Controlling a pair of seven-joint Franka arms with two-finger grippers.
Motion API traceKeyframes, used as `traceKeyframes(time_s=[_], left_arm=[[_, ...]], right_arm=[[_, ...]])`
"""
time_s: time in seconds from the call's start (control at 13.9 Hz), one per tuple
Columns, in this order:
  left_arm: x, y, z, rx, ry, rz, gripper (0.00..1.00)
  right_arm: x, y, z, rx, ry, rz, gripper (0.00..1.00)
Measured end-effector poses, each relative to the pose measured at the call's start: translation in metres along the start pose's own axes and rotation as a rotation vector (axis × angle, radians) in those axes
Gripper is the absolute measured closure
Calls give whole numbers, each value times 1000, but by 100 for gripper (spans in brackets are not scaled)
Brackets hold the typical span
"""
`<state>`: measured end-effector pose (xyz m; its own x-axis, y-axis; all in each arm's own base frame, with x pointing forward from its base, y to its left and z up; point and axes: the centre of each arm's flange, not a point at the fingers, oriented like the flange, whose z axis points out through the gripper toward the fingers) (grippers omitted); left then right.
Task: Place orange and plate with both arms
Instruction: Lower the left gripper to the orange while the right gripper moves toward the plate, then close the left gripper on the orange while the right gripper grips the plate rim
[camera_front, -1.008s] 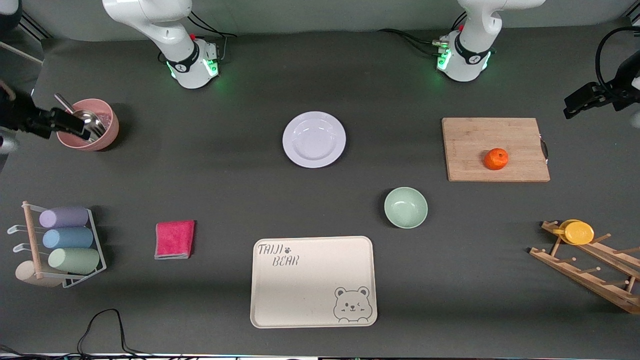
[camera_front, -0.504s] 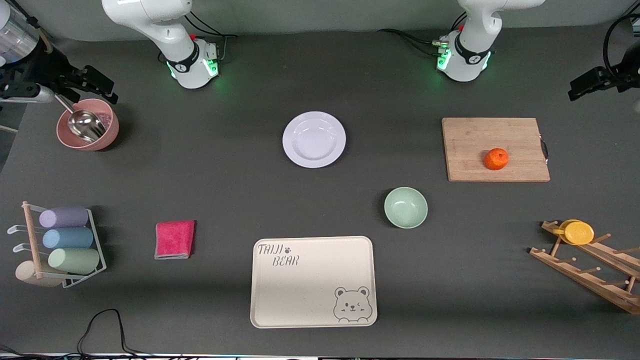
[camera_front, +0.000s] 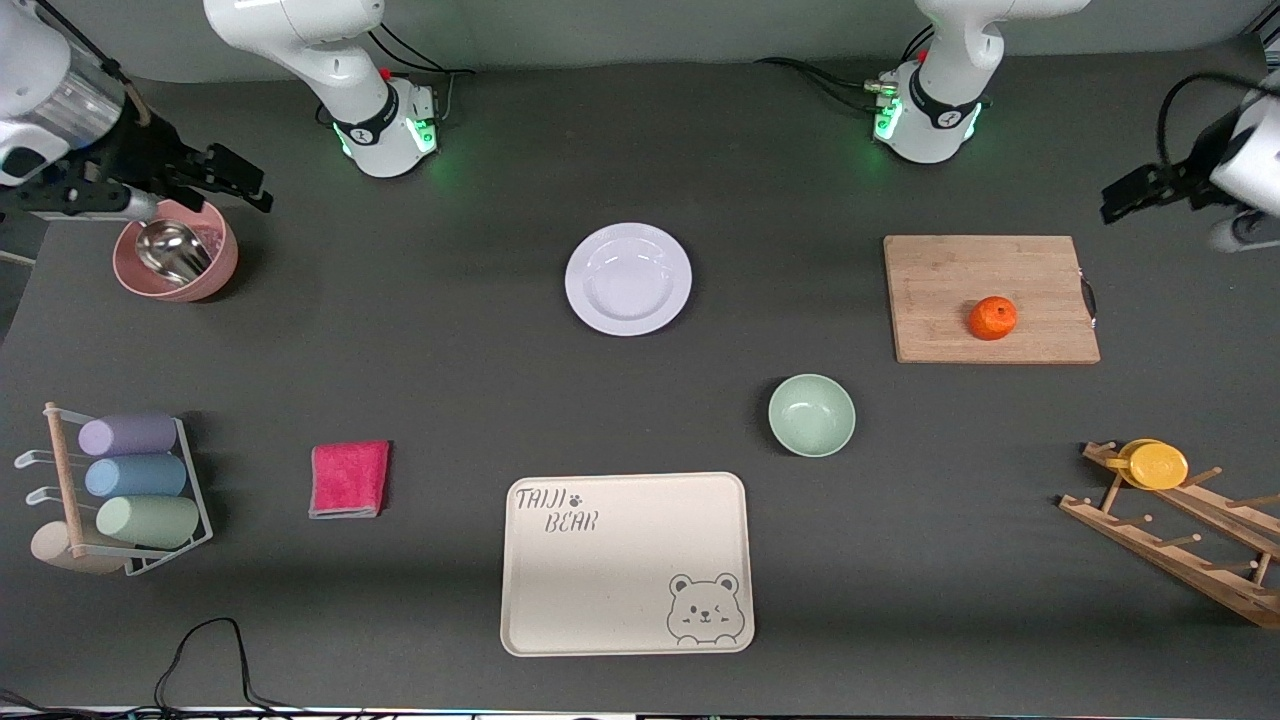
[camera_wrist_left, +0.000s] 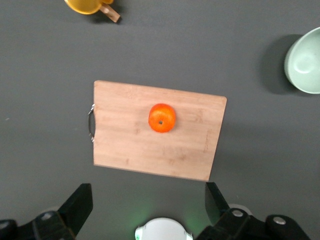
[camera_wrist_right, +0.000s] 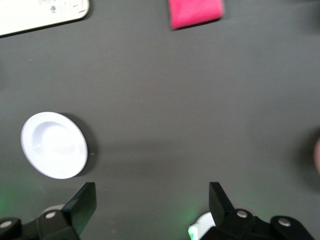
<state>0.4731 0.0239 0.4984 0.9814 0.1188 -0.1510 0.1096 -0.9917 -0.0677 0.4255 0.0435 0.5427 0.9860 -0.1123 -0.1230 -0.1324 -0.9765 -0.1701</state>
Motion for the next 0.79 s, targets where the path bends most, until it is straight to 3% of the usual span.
traceKeyframes(time_s=[0.14,0.79], left_arm=[[4,2,46,-3,6,3,0],[28,-3,212,-16,-77,-30,0]], right_arm=[[-2,-9,29,70,-15,-31,0],[-15,-1,206,595,-80,-134,0]])
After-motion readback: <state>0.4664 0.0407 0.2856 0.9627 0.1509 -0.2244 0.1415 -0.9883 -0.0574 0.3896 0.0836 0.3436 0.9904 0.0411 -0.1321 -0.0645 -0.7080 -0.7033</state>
